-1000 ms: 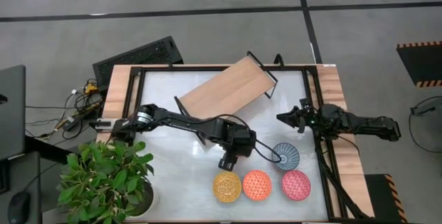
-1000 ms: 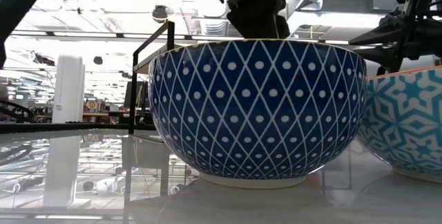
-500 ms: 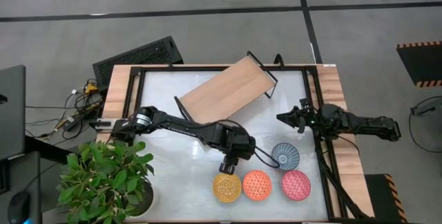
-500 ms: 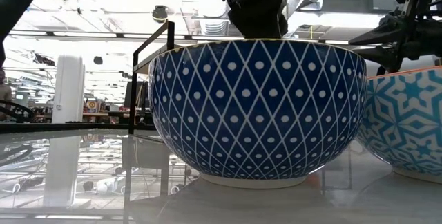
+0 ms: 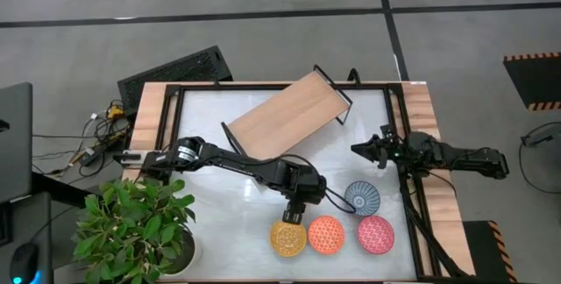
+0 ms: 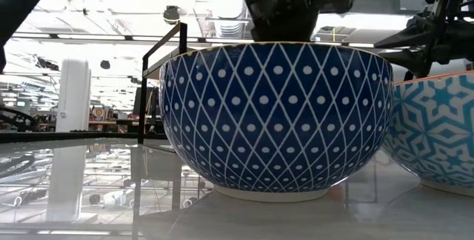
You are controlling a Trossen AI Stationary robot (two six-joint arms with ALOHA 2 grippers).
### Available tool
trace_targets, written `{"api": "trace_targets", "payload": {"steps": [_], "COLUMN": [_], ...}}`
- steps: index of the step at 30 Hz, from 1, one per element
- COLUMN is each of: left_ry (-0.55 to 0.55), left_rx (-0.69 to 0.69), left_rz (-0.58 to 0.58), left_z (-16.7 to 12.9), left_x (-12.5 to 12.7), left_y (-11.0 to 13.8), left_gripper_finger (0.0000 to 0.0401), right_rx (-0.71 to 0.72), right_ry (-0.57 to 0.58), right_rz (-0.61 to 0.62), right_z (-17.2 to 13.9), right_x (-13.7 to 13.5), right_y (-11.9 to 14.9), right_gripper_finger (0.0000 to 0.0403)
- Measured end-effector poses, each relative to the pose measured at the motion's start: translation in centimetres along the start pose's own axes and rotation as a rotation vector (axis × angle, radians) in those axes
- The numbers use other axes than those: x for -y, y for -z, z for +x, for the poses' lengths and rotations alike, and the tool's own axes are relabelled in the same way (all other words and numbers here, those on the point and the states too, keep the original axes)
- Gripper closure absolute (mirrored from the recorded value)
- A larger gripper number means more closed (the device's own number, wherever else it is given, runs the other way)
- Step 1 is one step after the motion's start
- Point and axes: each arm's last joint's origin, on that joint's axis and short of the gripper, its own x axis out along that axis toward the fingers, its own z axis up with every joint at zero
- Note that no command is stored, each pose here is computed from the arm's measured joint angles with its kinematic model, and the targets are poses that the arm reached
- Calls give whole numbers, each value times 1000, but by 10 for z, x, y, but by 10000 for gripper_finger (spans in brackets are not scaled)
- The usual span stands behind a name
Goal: Place and stack bowls onto a shelf
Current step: Put the purple bowl on the shelf
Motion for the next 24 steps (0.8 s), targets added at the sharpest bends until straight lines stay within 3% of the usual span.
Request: {"api": "trace_targets", "payload": {"steps": [14,24], "left_ry": [3,22], "left_rx": [-20,-23], "left_rz": [-35,-31], "left_z": [-1,-1], "left_x": [-6,-10], "left_y": [2,3], "left_gripper_finger": [252,368], "right_rx": [1,1], "right_ry": [2,1], "right_rz": [-13,-16], "right_z": [0,0], "right_x": [0,0], "right_y": [0,0], "right_gripper_finger": [290,290]}}
